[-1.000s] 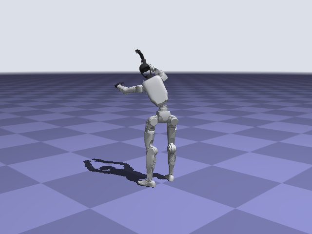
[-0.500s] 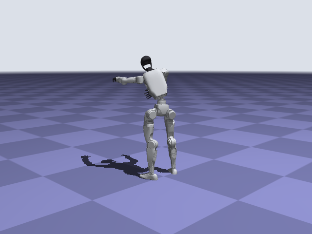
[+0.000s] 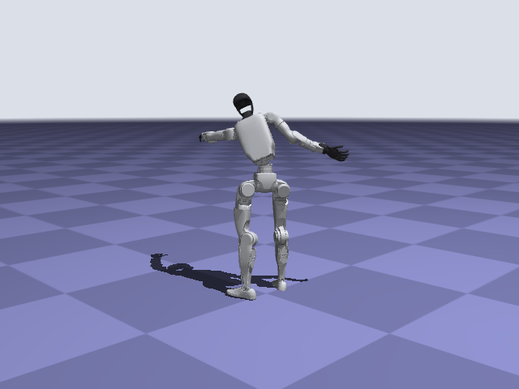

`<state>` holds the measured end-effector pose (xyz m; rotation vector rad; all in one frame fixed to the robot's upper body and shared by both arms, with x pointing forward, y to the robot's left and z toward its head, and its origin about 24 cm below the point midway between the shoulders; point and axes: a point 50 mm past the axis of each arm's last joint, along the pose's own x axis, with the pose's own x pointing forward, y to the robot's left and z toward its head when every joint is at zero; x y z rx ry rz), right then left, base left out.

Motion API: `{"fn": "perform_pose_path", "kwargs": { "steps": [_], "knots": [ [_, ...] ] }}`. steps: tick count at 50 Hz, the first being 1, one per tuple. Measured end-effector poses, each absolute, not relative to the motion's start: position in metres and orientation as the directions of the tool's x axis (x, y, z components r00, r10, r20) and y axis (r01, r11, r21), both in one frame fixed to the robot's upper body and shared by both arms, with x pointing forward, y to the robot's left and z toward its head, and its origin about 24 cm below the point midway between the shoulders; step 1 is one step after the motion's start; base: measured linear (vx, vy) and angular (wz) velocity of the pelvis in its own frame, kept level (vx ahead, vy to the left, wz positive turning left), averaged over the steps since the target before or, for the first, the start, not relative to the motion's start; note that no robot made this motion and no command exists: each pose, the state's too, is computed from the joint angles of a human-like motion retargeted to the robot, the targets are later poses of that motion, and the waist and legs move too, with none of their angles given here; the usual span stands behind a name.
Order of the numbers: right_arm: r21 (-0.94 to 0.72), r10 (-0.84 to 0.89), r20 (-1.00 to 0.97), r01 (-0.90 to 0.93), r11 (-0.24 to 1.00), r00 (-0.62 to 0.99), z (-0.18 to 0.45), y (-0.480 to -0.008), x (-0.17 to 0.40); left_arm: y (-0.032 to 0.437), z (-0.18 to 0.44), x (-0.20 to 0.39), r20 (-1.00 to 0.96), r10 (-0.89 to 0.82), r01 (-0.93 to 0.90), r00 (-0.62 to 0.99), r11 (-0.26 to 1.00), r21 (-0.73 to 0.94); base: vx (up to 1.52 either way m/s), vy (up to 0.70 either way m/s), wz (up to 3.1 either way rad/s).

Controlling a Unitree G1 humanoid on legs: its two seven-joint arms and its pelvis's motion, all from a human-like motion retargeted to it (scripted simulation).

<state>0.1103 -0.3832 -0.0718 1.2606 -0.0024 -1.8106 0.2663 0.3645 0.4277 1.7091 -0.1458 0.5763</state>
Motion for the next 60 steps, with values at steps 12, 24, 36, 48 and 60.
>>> {"fn": "perform_pose_path", "kwargs": {
  "steps": [12, 24, 36, 48, 60],
  "knots": [
    [0.681, -0.853, 0.492, 0.687, 0.252, -0.174, 0.299, -0.496, 0.089, 0.368, 0.425, 0.266, 0.419, 0.218, -0.355, 0.881, -0.281, 0.892, 0.0, -0.04, -0.24],
    [0.575, -0.622, 0.571, -0.28, 0.769, -0.535, 0.54, -0.249, 0.068, 0.334, 0.435, 0.272, 0.536, 0.043, -0.531, 0.843, -0.089, 0.843, -0.01, -0.02, 0.2],
    [-0.205, 0.267, 0.894, -0.203, 0.958, 0.359, 0.526, 0.038, 0.245, 0.298, 0.451, 0.269, 0.539, -0.104, -0.526, 0.836, 0.128, 0.841, -0.03, 0.01, 0.5],
    [-0.406, 0.457, 0.325, -0.315, 0.858, 0.828, 0.332, 0.084, 0.359, 0.282, 0.446, 0.272, 0.49, -0.168, -0.49, 0.855, 0.047, 0.871, 0.0, 0.04, 0.53],
    [-0.13, 0.363, 0.296, -0.339, 0.932, 0.884, 0.288, 0.052, 0.379, 0.303, 0.446, 0.272, 0.487, -0.072, -0.487, 0.871, 0.007, 0.873, 0.05, 0.03, -0.23]
  ]
}}
